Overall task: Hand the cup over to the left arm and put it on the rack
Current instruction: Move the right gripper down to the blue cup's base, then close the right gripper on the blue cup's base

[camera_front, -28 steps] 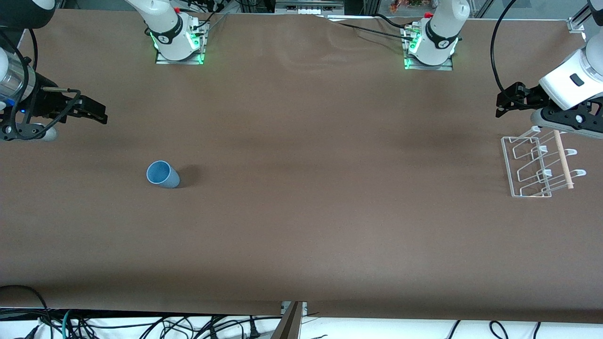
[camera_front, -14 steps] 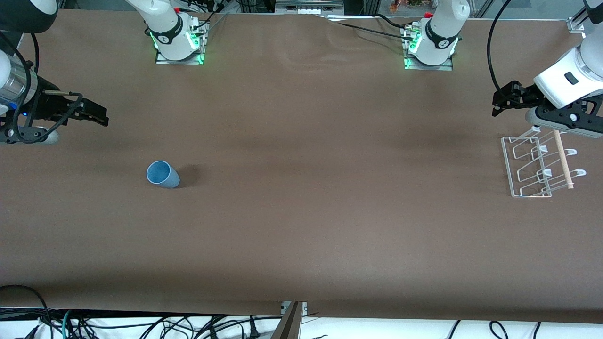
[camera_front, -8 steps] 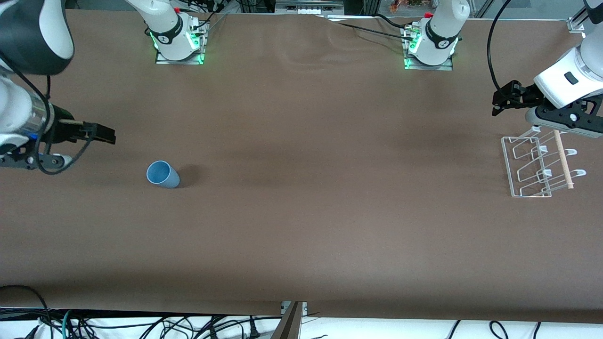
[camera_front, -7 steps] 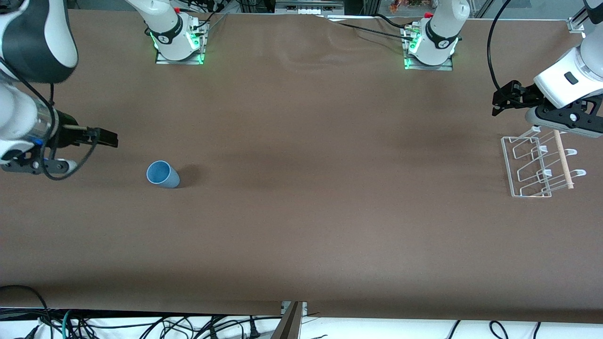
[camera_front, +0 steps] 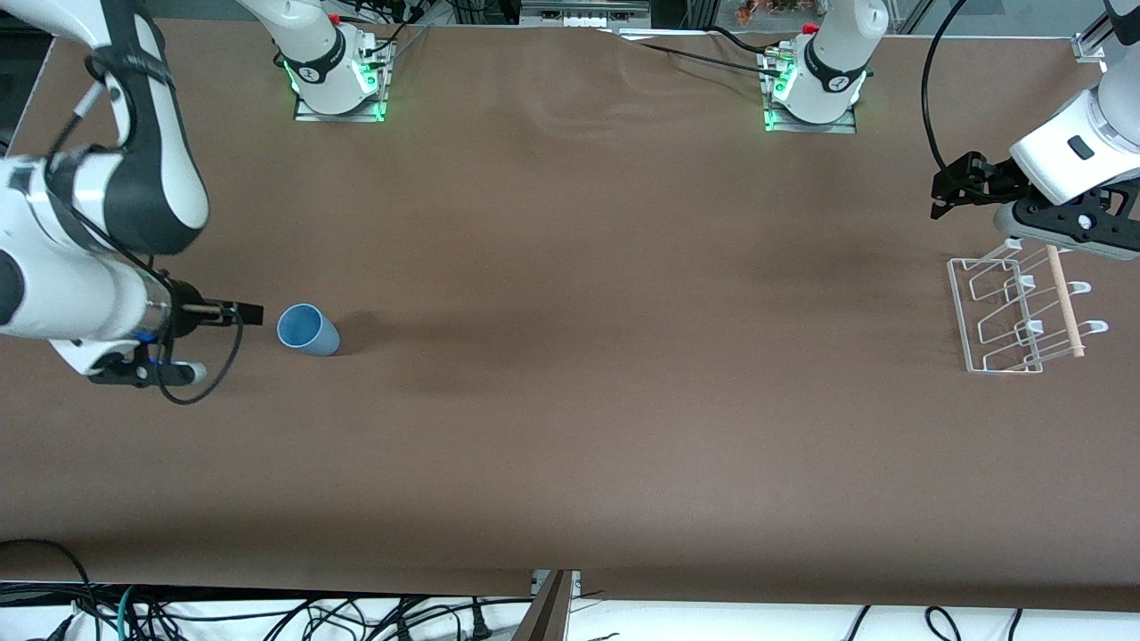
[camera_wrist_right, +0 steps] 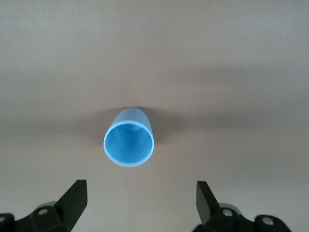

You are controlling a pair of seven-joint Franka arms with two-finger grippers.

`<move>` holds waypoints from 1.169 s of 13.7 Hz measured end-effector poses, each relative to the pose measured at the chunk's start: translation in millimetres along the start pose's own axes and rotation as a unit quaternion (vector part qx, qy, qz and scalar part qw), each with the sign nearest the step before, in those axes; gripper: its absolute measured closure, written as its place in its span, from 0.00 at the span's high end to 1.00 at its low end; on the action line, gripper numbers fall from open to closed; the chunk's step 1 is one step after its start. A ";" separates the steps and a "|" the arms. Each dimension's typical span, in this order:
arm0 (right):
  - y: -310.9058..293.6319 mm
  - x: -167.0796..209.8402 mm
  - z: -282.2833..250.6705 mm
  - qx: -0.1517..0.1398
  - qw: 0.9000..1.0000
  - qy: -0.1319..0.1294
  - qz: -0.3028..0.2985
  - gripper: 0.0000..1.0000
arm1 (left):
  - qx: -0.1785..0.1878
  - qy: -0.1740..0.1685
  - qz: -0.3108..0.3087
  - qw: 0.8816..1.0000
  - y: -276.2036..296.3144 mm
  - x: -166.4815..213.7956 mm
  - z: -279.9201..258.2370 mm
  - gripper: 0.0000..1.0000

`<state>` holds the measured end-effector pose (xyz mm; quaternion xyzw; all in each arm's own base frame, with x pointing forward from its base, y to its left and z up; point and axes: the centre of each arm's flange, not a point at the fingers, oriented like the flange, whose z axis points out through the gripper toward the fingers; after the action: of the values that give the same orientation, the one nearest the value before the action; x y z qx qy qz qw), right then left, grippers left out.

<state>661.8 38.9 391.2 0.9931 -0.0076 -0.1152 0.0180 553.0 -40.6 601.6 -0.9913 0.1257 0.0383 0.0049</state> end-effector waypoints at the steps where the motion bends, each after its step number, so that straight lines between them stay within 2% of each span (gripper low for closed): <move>1: -1.2 7.9 16.3 0.001 1.000 0.003 -0.003 1.00 | 0.000 0.000 0.000 1.000 0.0 0.0 0.0 1.00; 6: -4.3 17.4 83.0 0.002 0.999 0.014 -0.031 1.00 | 0.000 -0.002 0.000 1.000 -0.3 -0.6 0.4 1.00; 9: 0.0 12.2 112.8 0.002 0.999 0.010 -0.048 1.00 | -0.001 -0.003 0.000 1.000 -0.2 -0.7 0.5 1.00; 13: 9.6 7.9 126.7 0.003 0.999 -0.001 -0.048 1.00 | -0.001 -0.003 0.000 1.000 0.0 -0.7 0.5 1.00; 16: 12.7 7.8 130.9 0.004 0.999 0.004 -0.045 0.98 | -0.001 -0.004 0.000 1.000 0.1 -0.8 0.7 1.00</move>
<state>639.2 21.6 262.6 0.9929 0.0370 -0.1124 0.0089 552.1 -40.5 601.0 -0.9912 0.1256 0.0421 0.0047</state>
